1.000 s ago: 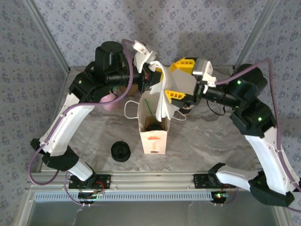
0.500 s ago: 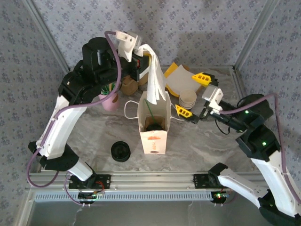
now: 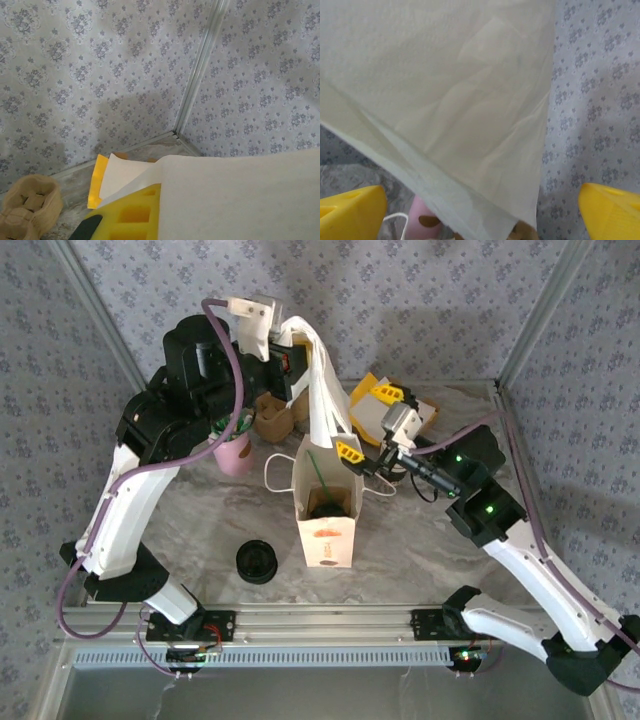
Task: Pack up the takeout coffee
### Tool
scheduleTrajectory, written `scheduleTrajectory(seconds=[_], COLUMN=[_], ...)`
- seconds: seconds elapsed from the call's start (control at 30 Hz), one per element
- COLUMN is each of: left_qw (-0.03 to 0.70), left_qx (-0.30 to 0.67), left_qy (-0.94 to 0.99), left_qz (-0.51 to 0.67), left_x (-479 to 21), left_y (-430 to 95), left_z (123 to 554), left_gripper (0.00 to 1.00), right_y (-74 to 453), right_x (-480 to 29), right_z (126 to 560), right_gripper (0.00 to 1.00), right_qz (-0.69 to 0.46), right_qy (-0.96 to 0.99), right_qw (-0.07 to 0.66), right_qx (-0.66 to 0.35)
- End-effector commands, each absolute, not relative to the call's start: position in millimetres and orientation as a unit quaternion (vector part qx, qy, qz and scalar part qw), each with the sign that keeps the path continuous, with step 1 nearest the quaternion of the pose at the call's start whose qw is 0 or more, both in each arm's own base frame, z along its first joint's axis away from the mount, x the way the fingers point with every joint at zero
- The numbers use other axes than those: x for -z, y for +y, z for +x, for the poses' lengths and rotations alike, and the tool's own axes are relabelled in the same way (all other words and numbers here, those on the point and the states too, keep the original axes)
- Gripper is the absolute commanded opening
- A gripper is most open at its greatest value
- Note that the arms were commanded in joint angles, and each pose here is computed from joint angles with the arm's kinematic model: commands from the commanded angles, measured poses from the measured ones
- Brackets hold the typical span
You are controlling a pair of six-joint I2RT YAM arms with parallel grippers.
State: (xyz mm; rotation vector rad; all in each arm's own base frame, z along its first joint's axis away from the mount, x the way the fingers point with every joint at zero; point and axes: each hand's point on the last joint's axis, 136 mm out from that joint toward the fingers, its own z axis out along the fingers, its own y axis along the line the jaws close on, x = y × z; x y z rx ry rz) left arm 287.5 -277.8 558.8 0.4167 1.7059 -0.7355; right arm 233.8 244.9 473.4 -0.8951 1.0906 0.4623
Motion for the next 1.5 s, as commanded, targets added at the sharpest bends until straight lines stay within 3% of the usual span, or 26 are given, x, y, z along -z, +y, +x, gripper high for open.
scheduleTrajectory(seconds=[0.0,0.3,0.9,1.27,1.47], left_qw=[0.601,0.617,0.621,0.618,0.617], left_qx=[0.325,0.318,0.325,0.323,0.324], left_qy=[0.714,0.708,0.703,0.706,0.706], left_qz=[0.154,0.129,0.124,0.125,0.127], left_x=[-577.3,-584.7,-587.5,-585.6,-585.3], left_y=[-272.3,-265.7,-269.1,-268.3,-268.0], left_z=[290.0,297.3,301.0,300.0,298.7], left_gripper=[0.0,0.0,0.0,0.0,0.0], right_y=[248.2,278.8,289.8,285.0,283.0], right_x=[-499.1,-491.0,-505.0,-508.2,-507.4], right_z=[228.3,215.1,242.1,244.9,246.6], right_gripper=[1.0,1.0,1.0,0.85,0.71], right_qz=[-0.386,-0.405,-0.298,-0.279,-0.276], right_qy=[0.459,0.446,0.453,0.461,0.467], right_qw=[0.768,0.757,0.801,0.803,0.802], right_qx=[-0.223,-0.253,-0.252,-0.254,-0.25])
